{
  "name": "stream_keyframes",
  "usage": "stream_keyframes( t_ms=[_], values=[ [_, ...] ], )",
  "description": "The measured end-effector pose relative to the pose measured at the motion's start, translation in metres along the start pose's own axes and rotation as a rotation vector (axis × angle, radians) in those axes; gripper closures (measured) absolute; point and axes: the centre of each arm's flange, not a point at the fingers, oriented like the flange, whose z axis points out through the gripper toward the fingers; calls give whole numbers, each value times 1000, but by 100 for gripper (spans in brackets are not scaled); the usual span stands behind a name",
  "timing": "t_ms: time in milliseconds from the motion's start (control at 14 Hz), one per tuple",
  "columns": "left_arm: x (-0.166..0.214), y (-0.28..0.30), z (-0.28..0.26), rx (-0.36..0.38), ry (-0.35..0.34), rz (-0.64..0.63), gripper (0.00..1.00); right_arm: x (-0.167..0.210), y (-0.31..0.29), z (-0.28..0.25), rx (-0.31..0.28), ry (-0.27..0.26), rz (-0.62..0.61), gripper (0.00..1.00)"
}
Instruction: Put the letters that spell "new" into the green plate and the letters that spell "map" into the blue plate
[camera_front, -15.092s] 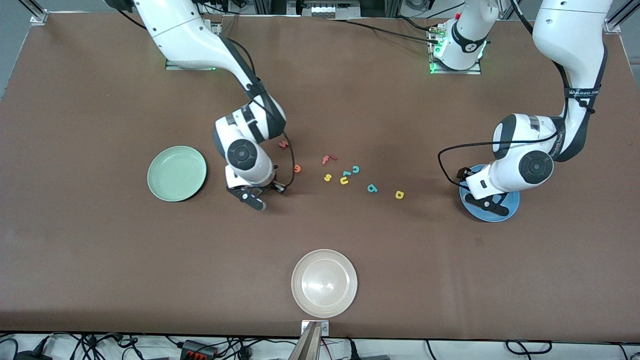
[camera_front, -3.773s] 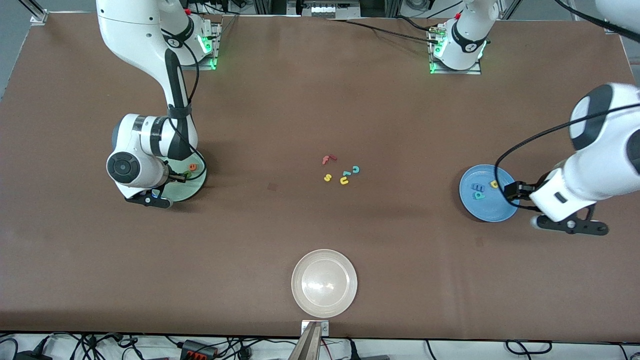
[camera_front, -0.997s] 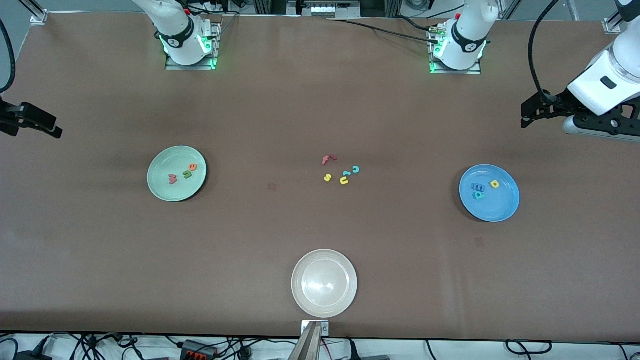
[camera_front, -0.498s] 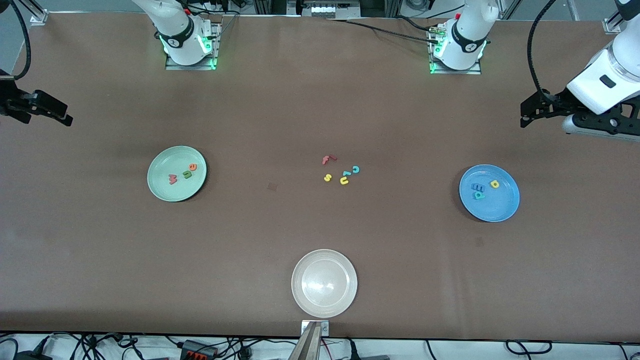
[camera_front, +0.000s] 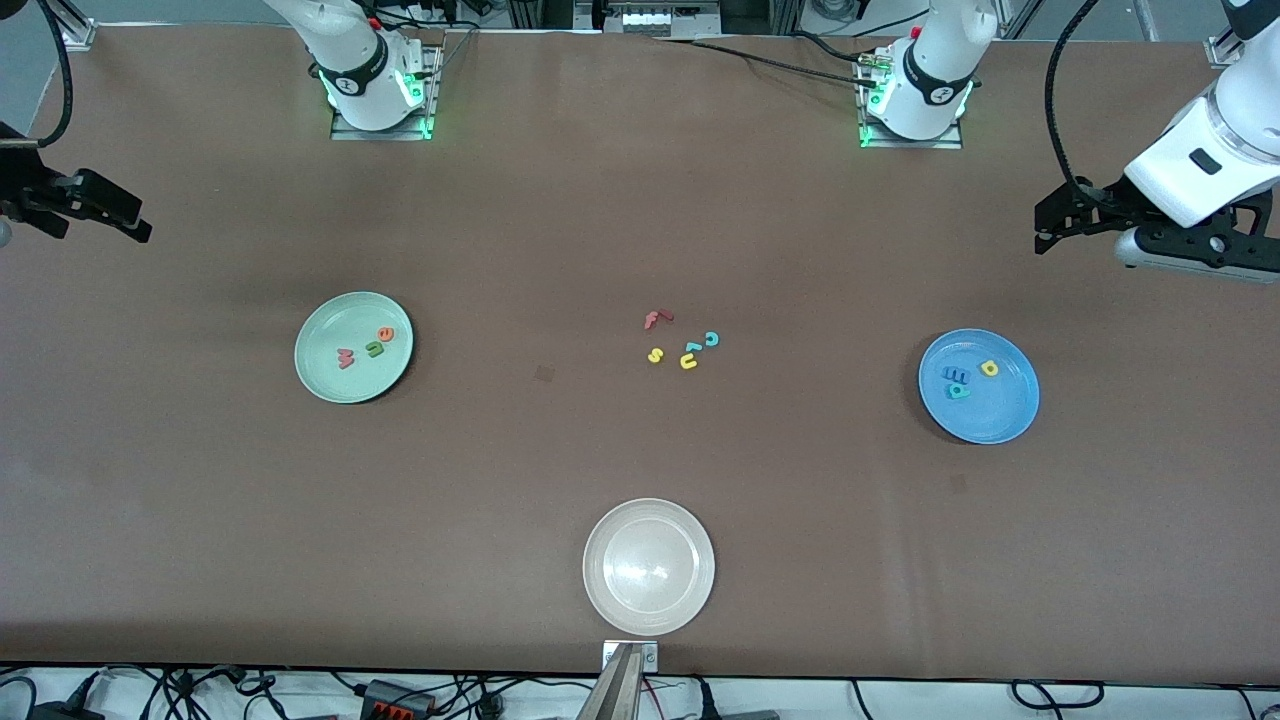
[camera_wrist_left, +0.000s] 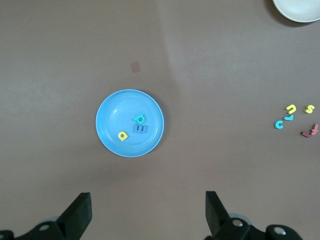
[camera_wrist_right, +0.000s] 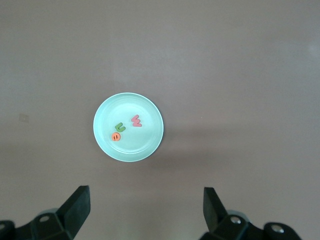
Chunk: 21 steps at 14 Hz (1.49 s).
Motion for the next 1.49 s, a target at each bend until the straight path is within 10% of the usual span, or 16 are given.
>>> stream_keyframes(
  t_ms=[1495],
  values=[
    [0, 8, 0, 0, 0, 14, 0, -4, 0, -6, 0, 7, 2, 0]
  ],
)
